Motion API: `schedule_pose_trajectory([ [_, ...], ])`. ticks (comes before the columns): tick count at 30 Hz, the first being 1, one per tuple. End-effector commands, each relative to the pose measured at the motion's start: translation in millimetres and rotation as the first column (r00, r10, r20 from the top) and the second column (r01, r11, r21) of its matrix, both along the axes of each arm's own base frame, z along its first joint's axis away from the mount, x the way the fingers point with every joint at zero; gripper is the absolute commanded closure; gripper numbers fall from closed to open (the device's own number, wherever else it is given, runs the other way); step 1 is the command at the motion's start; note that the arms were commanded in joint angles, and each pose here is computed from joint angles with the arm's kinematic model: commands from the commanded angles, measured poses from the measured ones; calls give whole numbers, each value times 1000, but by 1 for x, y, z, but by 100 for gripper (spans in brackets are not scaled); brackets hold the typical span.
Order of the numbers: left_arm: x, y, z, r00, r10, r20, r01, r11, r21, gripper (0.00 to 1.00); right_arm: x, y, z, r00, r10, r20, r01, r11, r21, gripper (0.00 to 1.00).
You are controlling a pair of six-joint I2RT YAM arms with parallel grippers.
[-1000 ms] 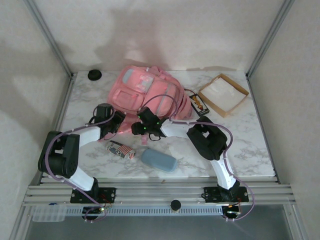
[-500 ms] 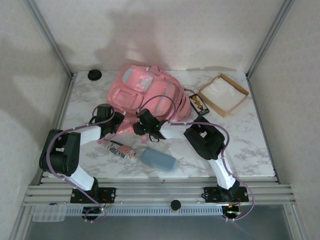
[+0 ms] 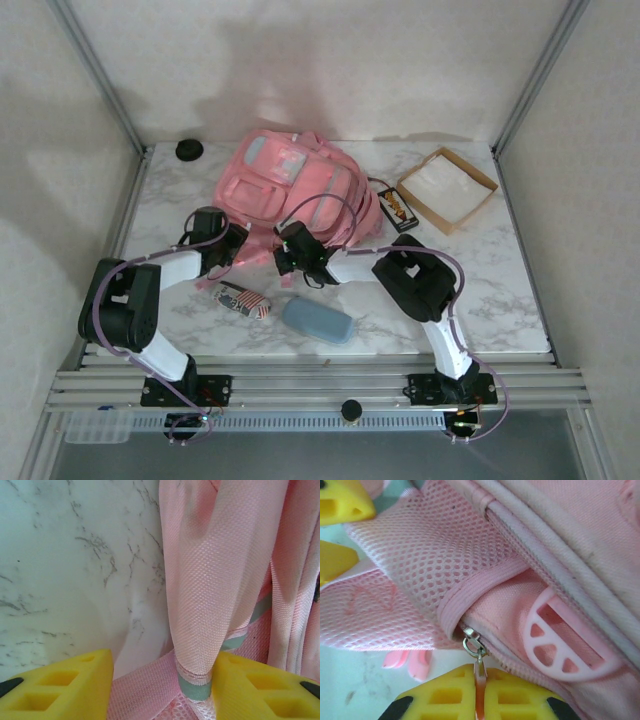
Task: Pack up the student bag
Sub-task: Zip the student bag at the middle-left of the table.
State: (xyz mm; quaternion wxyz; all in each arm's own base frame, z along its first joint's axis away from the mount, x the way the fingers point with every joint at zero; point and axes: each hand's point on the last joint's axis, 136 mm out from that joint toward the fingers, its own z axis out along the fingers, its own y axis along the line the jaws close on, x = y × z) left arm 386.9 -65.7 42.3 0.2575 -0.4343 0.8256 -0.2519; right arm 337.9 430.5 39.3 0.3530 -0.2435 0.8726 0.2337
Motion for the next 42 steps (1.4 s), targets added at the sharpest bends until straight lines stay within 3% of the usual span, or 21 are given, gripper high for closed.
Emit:
schedule_pose_trajectory([
  [1, 0, 10, -6, 999, 17, -30, -16, 999, 29, 48, -1, -8, 31, 1000, -6, 23, 6, 1000, 29, 97],
  [8, 9, 11, 5, 1000, -6, 6, 6, 1000, 8, 45, -21, -13, 48, 998, 32, -57, -30, 999, 34, 100],
  [11, 6, -7, 24, 998, -35, 43, 39, 995, -90, 43, -28, -8, 56, 993, 70, -90, -66, 997, 43, 100],
  [15, -6, -29, 43, 995, 20, 95, 2, 974, -228, 40, -33, -2, 65, 989, 93, -116, -84, 993, 79, 100],
  [21, -6, -61, 35, 998, 16, 53, 1, 955, -296, 42, -29, 2, 74, 991, 88, -104, -77, 992, 103, 100],
  [26, -3, -71, 21, 999, 39, 18, -31, 950, -312, 53, -24, 3, 77, 991, 60, -120, -51, 995, 80, 100],
  [32, 2, -39, 6, 989, 146, -22, -148, 975, -168, 83, -31, -9, 68, 981, 23, -194, -22, 1000, 8, 100],
  [35, 7, -28, 1, 984, 179, -22, -181, 968, -172, 98, -37, -19, 64, 973, -4, -230, -1, 1000, -24, 100],
  [42, 23, 7, 8, 976, 218, 7, -215, 970, -115, 100, -46, -58, 50, 949, -108, -296, 78, 991, -112, 100],
])
